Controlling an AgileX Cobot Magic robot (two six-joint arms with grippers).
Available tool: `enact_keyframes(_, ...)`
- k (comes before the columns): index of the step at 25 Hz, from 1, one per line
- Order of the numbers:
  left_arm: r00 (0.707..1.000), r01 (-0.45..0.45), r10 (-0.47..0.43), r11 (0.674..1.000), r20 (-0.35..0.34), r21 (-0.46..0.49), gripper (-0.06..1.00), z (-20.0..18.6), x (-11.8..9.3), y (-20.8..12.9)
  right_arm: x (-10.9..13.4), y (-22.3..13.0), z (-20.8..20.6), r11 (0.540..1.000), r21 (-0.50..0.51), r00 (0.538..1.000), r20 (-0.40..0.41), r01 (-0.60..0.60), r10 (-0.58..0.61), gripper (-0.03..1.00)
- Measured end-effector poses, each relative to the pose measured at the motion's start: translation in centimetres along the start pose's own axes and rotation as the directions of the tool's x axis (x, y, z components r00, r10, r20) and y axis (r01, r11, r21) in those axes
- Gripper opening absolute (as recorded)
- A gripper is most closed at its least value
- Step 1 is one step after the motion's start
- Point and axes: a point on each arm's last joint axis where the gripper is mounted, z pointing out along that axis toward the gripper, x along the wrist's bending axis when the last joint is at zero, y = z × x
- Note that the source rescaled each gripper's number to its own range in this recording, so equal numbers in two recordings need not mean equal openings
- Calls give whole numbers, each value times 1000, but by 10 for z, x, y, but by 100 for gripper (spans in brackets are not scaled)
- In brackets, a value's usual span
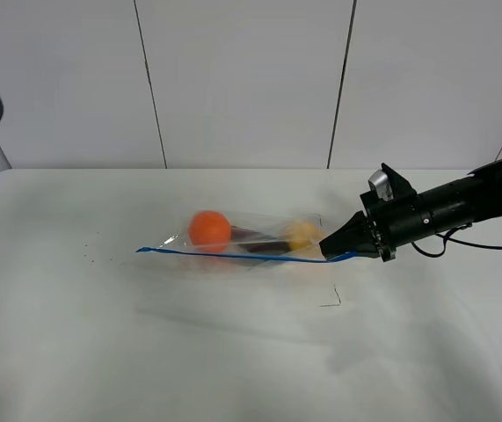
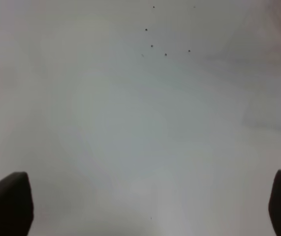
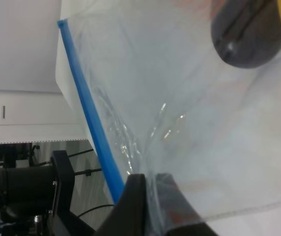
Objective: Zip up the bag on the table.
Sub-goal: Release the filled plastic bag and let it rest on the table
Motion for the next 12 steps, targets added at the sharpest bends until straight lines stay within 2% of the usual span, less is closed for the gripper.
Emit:
enact_keyframes(6, 1000, 5, -6, 992, -9, -125, 100, -29, -6, -47, 0, 0, 0, 1000, 0, 1000, 0, 0, 0, 0)
enact_keyframes(9, 1000, 10, -12, 977, -10, -212, 100, -46, -8, -64, 0, 0, 0, 1000, 0, 1000, 0, 0, 0, 0)
enact_keyframes(12, 1000, 16, -17, 966, -2, -257, 100, -60, -11, -79, 0, 0, 0, 1000, 0, 1000, 0, 0, 0, 0)
